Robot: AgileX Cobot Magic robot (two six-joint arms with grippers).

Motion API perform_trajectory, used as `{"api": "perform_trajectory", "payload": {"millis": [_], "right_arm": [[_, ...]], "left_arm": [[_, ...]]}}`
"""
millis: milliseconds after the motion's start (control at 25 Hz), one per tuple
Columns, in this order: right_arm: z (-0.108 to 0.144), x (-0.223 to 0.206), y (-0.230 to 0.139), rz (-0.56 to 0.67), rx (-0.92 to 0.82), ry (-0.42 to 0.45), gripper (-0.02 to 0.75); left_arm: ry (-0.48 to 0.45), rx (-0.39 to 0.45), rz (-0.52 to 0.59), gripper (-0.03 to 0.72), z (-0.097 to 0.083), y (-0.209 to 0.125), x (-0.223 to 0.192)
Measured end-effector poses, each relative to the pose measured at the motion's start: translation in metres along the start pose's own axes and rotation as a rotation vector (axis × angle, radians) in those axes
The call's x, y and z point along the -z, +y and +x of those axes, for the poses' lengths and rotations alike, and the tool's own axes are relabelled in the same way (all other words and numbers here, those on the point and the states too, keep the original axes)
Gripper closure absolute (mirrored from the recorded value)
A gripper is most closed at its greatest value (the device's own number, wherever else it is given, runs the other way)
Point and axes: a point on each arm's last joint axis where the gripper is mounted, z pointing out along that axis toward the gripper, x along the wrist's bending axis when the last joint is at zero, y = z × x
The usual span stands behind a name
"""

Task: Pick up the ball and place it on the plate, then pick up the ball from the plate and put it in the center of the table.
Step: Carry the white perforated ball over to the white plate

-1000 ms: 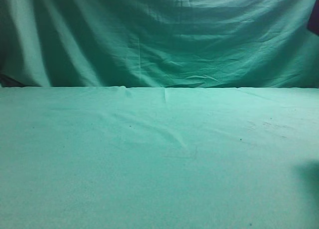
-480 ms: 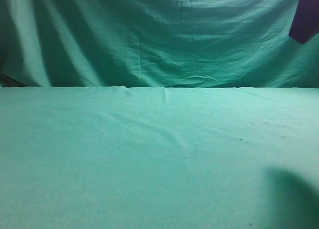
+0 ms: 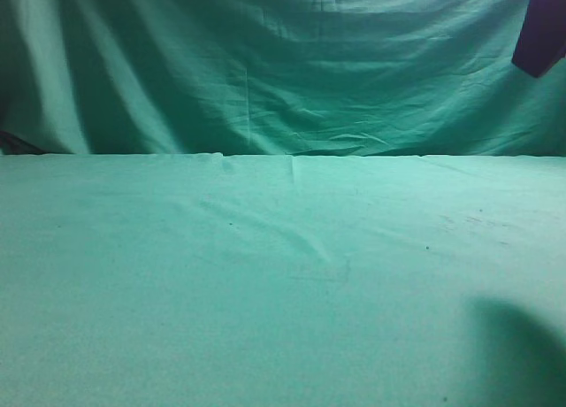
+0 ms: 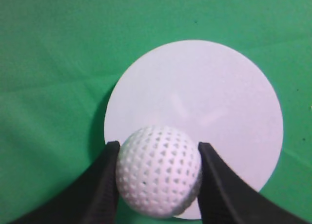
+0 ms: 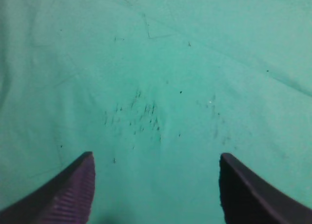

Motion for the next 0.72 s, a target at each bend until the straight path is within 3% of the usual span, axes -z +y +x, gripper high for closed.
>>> {"api": "perform_trajectory", "payload": {"millis": [320,520,720], "right_arm": [[0.000,0.000,0.000,0.000,0.000,0.000,0.267],[0.000,0.000,0.000,0.000,-0.005,0.000,0.267],[0.000,0.000,0.000,0.000,-0.011,0.000,0.267]], "left_arm": [[0.002,0.021,-0.046,0.372,0.000,0.004,0.000],[-0.023,0.065,-0.045,0.066,-0.001,0.006,0.002],[-0.067,0.082,-0.042,0.044,-0.003,0.033,0.023]]}}
